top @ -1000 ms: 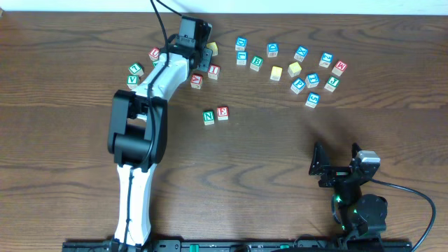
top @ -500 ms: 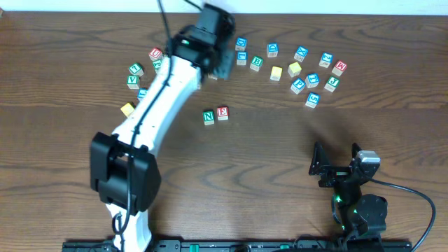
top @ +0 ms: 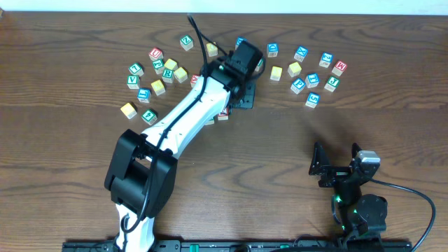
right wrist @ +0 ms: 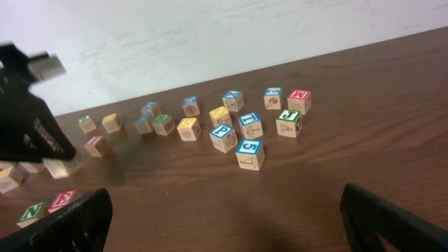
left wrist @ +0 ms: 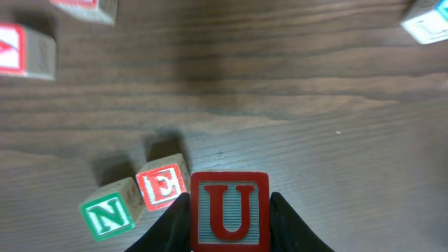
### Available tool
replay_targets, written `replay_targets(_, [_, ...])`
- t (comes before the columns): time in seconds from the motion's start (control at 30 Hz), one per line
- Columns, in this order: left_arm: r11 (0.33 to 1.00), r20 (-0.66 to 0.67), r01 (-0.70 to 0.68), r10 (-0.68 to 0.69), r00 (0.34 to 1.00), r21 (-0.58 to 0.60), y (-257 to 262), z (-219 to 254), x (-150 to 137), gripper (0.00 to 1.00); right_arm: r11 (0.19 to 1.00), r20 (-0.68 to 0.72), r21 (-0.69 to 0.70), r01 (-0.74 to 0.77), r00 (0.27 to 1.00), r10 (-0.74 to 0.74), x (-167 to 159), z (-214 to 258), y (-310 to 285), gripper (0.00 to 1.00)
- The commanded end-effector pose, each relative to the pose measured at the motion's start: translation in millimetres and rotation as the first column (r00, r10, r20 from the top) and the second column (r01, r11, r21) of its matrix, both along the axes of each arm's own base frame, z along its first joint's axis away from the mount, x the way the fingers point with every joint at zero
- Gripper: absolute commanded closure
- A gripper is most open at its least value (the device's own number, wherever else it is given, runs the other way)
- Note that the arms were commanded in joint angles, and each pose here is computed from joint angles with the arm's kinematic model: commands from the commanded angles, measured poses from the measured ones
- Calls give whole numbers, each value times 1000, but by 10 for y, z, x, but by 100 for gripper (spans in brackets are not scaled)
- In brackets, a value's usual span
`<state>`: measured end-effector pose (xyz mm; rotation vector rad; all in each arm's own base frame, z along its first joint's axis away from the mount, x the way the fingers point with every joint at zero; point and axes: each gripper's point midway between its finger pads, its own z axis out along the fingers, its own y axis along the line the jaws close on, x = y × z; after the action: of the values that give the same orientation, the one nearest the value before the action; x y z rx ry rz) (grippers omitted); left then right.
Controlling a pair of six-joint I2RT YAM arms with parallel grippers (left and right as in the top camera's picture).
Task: Spell out NEURIPS
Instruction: 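Lower the red U block right of the red E and release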
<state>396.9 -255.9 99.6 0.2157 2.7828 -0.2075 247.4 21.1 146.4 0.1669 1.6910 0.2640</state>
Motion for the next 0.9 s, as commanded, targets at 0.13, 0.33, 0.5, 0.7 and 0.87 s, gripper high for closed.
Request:
replay_targets(0.13, [993,7,-113,113,994,-45,21,-366,48,75,1000,-2,-5,14,1000,-14,1,-10,-32,1])
replay_targets(0.33, [991,7,-125,125,992,-40,58,-498,18,75,1000,-2,-5,14,1000,-14,1,-10,-32,1])
replay_targets(0.5, [980,20,-196,197,980,-17,160,-576,24,75,1000,-2,-5,14,1000,-14,1,-10,-32,1])
replay_targets(0.7, [980,25,-196,197,980,-21,172,-671,5,75,1000,-2,-5,14,1000,-14,1,-10,-32,1])
replay_targets(0.87, [980,28,-196,197,980,-25,176,-711,-1,74,1000,-2,-5,14,1000,-14,1,-10,-32,1])
